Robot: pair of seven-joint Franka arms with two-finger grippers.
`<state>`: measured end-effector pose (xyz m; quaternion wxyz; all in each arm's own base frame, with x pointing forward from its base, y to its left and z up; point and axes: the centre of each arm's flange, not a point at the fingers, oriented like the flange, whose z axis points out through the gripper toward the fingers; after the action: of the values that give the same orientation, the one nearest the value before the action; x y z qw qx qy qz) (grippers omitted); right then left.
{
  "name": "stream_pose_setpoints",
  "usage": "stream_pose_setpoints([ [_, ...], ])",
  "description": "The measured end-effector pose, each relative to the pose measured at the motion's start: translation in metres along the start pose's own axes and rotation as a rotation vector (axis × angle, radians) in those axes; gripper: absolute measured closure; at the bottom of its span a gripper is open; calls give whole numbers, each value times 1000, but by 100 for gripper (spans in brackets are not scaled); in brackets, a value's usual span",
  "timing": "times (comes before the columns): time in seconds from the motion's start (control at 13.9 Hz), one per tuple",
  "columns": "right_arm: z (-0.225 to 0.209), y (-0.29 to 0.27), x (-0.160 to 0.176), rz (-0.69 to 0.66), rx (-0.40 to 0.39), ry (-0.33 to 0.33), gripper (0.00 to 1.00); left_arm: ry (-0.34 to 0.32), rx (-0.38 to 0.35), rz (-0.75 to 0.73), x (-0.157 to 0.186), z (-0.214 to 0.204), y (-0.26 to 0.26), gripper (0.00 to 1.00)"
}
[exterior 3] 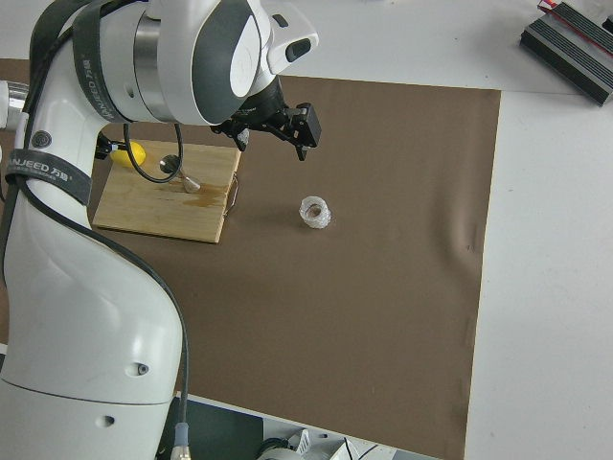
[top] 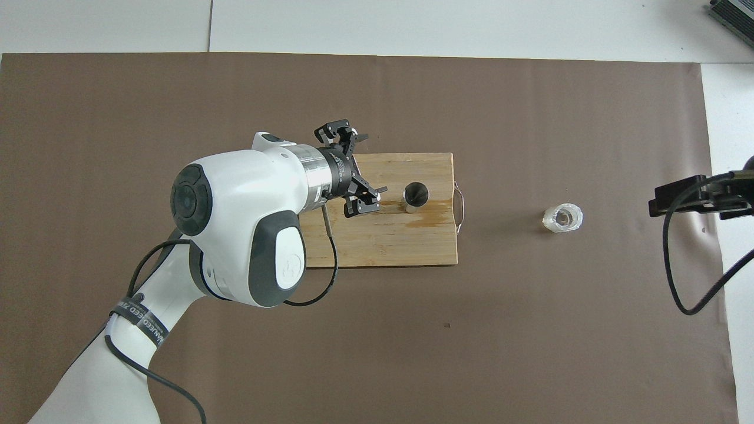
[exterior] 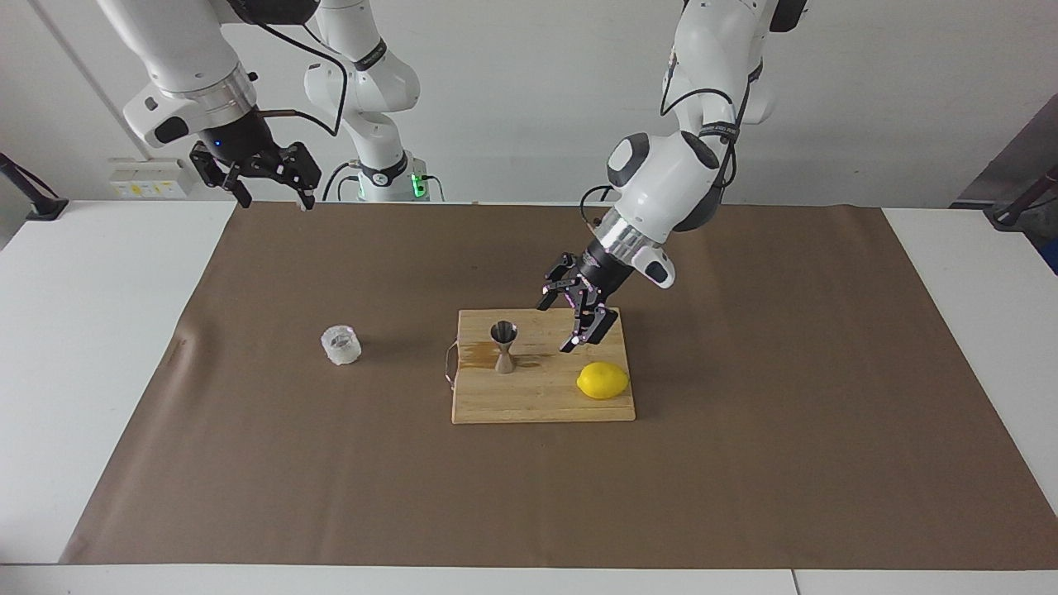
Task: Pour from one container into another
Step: 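Withdraw the left gripper while the right gripper moves toward the clear glass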
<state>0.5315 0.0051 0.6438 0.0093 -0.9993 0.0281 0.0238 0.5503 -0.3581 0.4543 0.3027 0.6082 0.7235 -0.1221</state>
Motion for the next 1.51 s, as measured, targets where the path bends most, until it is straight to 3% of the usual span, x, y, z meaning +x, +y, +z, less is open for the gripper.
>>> stream_pose_setpoints([
  [0.29, 0, -2, 1, -4, 0, 9, 0, 94, 51, 245, -6, -5, -10, 0],
  [0.57, 0, -2, 2, -4, 1, 14, 0, 129, 116, 486, 7, -32, 2, 0],
  [1.15, 2, -2, 4, -11, 1, 22, 0, 133, 280, 918, 74, -130, 46, 0],
  [1.29, 7, -3, 6, -63, 1, 31, 0, 135, 334, 1054, 103, -159, 58, 0],
  [1.51, 26, -1, 14, -218, -3, 57, 0, 191, 417, 1226, 128, -181, 65, 0],
])
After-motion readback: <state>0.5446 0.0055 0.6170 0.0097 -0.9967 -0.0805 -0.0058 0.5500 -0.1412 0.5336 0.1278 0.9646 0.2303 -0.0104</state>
